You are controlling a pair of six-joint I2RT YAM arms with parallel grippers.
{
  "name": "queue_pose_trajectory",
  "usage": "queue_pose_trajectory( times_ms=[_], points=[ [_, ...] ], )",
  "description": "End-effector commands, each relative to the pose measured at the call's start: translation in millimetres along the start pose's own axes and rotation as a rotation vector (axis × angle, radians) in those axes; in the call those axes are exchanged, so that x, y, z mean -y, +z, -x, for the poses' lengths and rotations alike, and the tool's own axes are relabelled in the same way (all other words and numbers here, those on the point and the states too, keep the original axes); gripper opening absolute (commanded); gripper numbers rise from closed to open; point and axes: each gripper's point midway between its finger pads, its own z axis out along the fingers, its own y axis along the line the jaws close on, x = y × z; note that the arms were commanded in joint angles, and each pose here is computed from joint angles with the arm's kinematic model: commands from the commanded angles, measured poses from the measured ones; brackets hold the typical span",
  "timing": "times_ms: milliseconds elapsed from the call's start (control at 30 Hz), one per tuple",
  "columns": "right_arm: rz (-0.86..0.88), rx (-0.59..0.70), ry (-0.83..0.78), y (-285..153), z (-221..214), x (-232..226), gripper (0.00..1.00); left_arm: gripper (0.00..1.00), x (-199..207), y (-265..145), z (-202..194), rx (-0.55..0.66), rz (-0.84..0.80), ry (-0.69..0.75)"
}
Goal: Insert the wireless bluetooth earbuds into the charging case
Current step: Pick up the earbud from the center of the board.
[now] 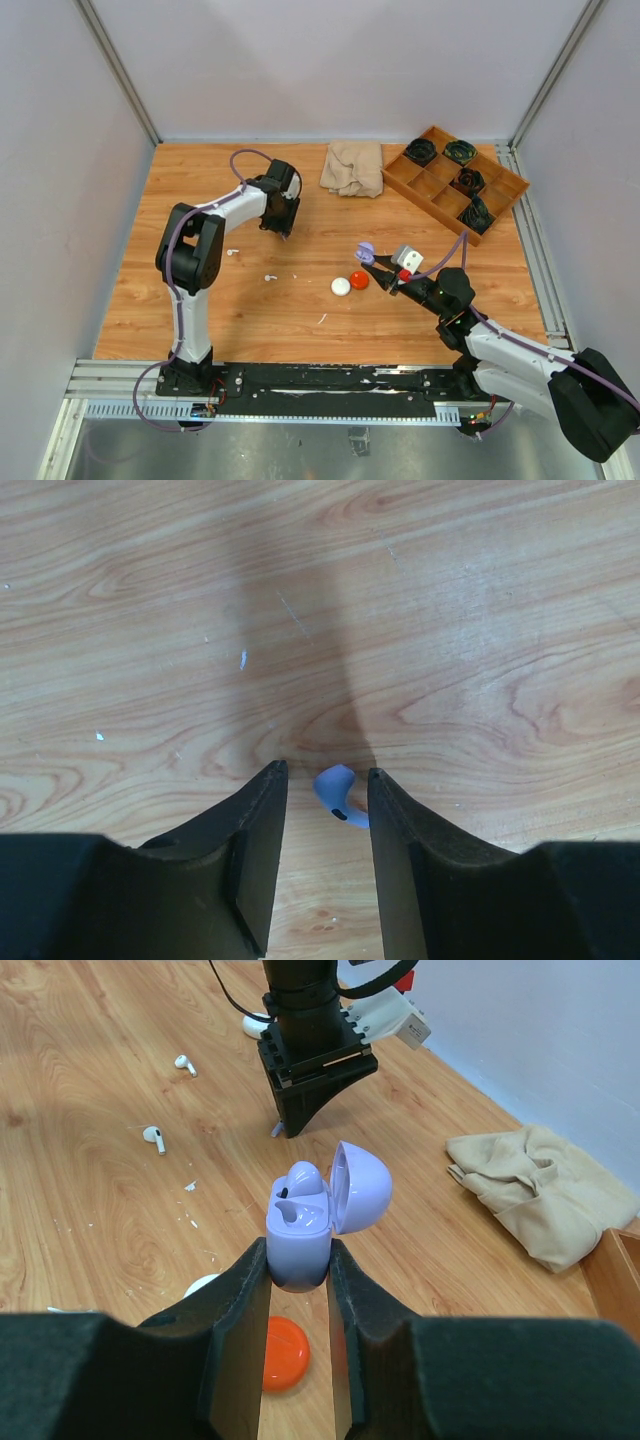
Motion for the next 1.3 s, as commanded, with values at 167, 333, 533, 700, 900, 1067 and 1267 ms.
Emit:
queue_pose_trajectory(
  times_ms=[167,333,533,700,900,1067,1267],
  points=[
    [0.022,0.045,-0.032,6,18,-3,0.01,0.40,10,12,-15,-0.068,-0.003,-0.026],
    [0.021,0.045,-0.032,6,19,-3,0.01,0.38,15,10,-15,-0.076,-0.015,-0.055],
    [0.022,0.043,-0.031,6,18,-4,0.01,0.37,23,10,-11,-0.068,-0.035,-0.047],
    [0.020,0.045,-0.033,6,19,-3,0.01,0.35,21,11,-15,-0.087,-0.010,-0.046],
    [0.022,0.045,-0.032,6,19,-3,0.01,0.30,18,15,-22,-0.111,0.022,-0.039],
    [0.022,0.046,-0.032,6,20,-3,0.01,0.28,17,15,-27,-0.129,0.041,-0.032],
    [0.024,0.051,-0.030,6,21,-4,0.01,0.25,21,14,-29,-0.131,0.036,-0.034]
  ],
)
